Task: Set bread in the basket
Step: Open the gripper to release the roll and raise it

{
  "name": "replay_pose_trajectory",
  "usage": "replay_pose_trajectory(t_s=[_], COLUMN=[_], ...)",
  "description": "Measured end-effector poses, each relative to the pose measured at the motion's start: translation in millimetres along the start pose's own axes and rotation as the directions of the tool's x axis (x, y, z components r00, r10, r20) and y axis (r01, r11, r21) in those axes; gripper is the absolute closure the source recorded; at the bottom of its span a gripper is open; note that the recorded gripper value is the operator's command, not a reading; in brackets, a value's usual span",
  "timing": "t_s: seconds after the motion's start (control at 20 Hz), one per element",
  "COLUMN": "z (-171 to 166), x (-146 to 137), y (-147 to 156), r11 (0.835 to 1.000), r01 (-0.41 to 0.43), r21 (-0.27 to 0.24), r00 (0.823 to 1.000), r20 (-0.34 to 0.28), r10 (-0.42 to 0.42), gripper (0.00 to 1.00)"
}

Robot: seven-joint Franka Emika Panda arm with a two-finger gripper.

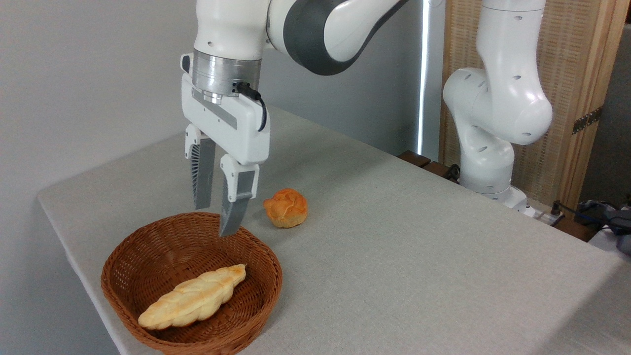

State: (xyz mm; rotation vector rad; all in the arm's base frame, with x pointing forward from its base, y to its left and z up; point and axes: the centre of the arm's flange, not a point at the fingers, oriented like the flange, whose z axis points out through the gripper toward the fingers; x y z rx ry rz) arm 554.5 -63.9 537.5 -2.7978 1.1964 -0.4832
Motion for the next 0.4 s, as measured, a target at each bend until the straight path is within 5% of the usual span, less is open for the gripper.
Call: replay_pose_trajectory(t_s=[0.4], z=[12], x=[-21], y=[18], r11=[0.989], r01=[0.03], r21=[-0.148], r00=[0.984], r20=[0.179], r10=[-0.003], gripper=[0.0])
